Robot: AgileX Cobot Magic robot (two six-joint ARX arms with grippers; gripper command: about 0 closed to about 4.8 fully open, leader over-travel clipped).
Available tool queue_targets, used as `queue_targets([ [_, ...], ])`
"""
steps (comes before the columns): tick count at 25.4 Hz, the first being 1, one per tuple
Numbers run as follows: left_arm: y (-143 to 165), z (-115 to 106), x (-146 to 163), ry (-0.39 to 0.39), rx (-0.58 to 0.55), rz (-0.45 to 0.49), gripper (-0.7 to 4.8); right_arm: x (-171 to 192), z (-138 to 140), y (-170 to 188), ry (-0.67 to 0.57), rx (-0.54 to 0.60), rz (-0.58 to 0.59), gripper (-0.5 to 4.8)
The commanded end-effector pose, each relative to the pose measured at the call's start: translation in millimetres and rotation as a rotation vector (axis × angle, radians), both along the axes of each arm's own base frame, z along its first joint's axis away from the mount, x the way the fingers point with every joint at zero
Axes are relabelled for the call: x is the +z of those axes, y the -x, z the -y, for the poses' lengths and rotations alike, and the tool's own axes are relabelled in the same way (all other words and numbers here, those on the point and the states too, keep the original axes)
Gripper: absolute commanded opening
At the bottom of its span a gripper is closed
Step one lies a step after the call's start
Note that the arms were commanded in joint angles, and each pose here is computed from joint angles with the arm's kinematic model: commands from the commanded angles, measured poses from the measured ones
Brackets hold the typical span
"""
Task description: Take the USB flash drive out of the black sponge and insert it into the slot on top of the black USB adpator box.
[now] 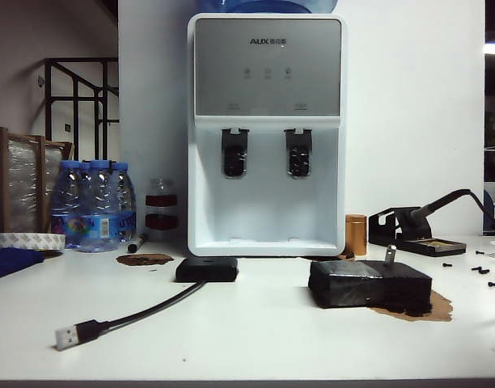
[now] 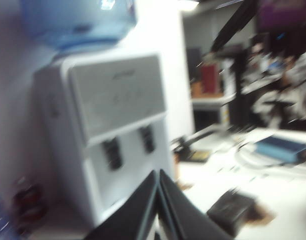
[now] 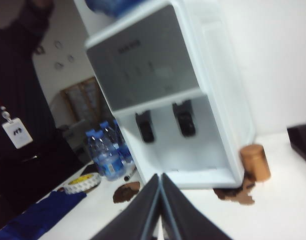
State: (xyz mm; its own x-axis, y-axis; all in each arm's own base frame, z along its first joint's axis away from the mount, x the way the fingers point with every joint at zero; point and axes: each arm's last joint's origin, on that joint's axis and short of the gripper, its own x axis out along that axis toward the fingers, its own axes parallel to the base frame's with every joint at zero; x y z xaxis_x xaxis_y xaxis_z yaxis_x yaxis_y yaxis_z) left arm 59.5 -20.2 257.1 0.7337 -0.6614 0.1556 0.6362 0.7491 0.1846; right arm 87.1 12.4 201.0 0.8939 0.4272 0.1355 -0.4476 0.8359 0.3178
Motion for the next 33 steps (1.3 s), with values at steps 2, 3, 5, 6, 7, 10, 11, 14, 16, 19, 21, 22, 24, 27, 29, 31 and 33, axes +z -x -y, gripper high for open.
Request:
queue_targets([
  [2,8.8,2.2,44.0,0.059,-0.135,0.046,-0.05,25.0,0.1,8.1,0.001,-0.004,0.086,0.08],
  [3,8.7,2.3,51.5,0.075,-0.147,0.056,-0.05,29.0,0.0,9.7,0.003,0.0,0.098,0.09],
  [5,6.5,2.4,67.5,0.114,-0.162,0.076,-0.05,39.1,-0.2,14.0,0.019,0.004,0.135,0.09],
  [6,4.8,2.4,74.8,0.129,-0.169,0.084,-0.05,44.0,-0.4,16.2,0.033,0.009,0.153,0.09],
  [7,3.1,2.4,81.8,0.141,-0.175,0.09,-0.05,49.0,-0.5,18.6,0.044,0.013,0.172,0.12],
  [10,-7.0,2.6,105.2,0.161,-0.179,0.103,-0.05,65.2,-0.4,26.7,0.061,0.0,0.217,0.3],
  [11,-11.5,2.6,111.8,0.168,-0.173,0.101,-0.05,71.9,-0.4,30.2,0.069,-0.003,0.238,0.3],
  [14,-44.7,3.3,140.9,0.206,-0.171,0.058,-0.05,97.7,-0.2,42.5,0.096,-0.02,0.305,0.3],
  [16,-59.6,4.6,148.0,0.238,-0.189,0.024,-0.05,107.4,-0.1,46.5,0.096,-0.023,0.326,0.3],
  [19,-84.5,12.7,152.7,0.26,-0.238,0.003,-0.05,122.8,-0.2,52.9,0.096,-0.023,0.35,0.3],
  [21,-98.8,23.5,151.2,0.258,-0.282,0.005,-0.05,132.8,-0.2,55.5,0.102,-0.022,0.346,0.3],
  [22,-105.3,29.4,148.9,0.247,-0.306,0.011,-0.05,137.1,-0.3,56.0,0.118,-0.025,0.343,0.3],
  [24,-117.2,42.7,142.0,0.207,-0.347,0.022,-0.05,148.0,-0.6,57.3,0.159,-0.023,0.329,0.3],
  [27,-133.3,73.5,122.6,0.126,-0.413,-0.025,-0.05,172.5,-1.9,59.2,0.249,0.014,0.287,0.3],
  [29,-137.0,86.1,112.8,0.09,-0.42,-0.067,-0.05,181.1,-2.7,60.0,0.278,0.045,0.277,0.3],
  [31,-139.5,96.4,103.0,0.038,-0.435,-0.099,-0.05,188.8,-3.6,58.0,0.291,0.086,0.257,0.3],
  [33,-140.0,108.1,94.0,-0.016,-0.46,-0.116,-0.05,193.9,-4.3,55.7,0.299,0.117,0.229,0.3],
])
